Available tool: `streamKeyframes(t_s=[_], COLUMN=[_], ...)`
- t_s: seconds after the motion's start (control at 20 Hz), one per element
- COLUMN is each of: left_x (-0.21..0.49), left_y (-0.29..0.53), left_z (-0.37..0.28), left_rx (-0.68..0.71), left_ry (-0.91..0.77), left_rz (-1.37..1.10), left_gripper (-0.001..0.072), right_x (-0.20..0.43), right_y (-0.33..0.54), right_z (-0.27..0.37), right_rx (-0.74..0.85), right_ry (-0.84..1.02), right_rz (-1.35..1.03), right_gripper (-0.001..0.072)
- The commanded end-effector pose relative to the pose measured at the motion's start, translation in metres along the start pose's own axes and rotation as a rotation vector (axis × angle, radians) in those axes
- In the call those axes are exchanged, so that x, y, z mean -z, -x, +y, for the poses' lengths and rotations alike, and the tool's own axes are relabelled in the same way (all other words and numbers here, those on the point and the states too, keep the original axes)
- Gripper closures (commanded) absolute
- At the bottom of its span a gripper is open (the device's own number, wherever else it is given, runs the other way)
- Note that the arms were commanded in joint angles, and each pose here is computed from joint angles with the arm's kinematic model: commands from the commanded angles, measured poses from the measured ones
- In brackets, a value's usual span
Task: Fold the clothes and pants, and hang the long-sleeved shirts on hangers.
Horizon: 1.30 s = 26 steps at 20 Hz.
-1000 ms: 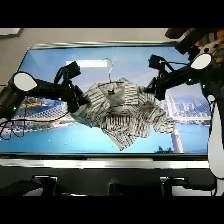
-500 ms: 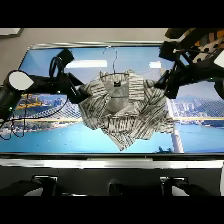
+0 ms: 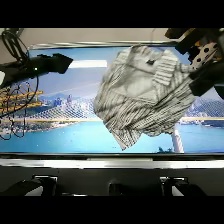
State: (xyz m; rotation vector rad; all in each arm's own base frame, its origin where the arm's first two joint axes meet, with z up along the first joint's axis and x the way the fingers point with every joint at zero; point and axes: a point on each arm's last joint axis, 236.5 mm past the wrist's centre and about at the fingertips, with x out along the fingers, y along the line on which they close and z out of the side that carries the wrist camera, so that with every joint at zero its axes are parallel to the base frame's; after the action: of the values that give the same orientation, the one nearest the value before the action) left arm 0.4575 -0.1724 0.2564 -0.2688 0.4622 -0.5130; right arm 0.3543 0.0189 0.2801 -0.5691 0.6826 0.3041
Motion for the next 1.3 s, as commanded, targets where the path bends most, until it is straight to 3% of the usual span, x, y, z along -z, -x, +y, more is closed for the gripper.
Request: streamKeyframes(t_s=[0.0, 0.25, 0.55, 0.75, 1.25], left_x=[-0.013, 0.008, 0.017, 0.018, 0.019], left_y=[0.014, 0.018, 0.019, 0.018, 0.017], left_z=[-0.002, -0.01, -0.012, -0.012, -0.011], left_rx=[-0.003, 0.016, 0.023, 0.023, 0.021], left_ry=[0.118, 0.14, 0.14, 0.14, 0.141], left_rz=[-0.04, 0.053, 0.093, 0.094, 0.097], left_gripper=[-0.0005, -0.0005, -0.0003, -0.0003, -0.0003], right_x=[0.034, 0.054, 0.145, 0.178, 0.133], right_y=[0.061, 0.133, 0.24, 0.287, 0.231], right_z=[-0.048, -0.053, -0.112, -0.123, -0.193], right_rx=[0.284, 0.42, 0.952, 1.198, 1.415], right_ry=[-0.182, -0.272, -0.725, -0.881, -0.821], right_rz=[0.052, -0.005, 0.065, 0.082, 0.054], right_gripper=[0.0686, 0.0686, 0.0686, 0.0686, 0.0687])
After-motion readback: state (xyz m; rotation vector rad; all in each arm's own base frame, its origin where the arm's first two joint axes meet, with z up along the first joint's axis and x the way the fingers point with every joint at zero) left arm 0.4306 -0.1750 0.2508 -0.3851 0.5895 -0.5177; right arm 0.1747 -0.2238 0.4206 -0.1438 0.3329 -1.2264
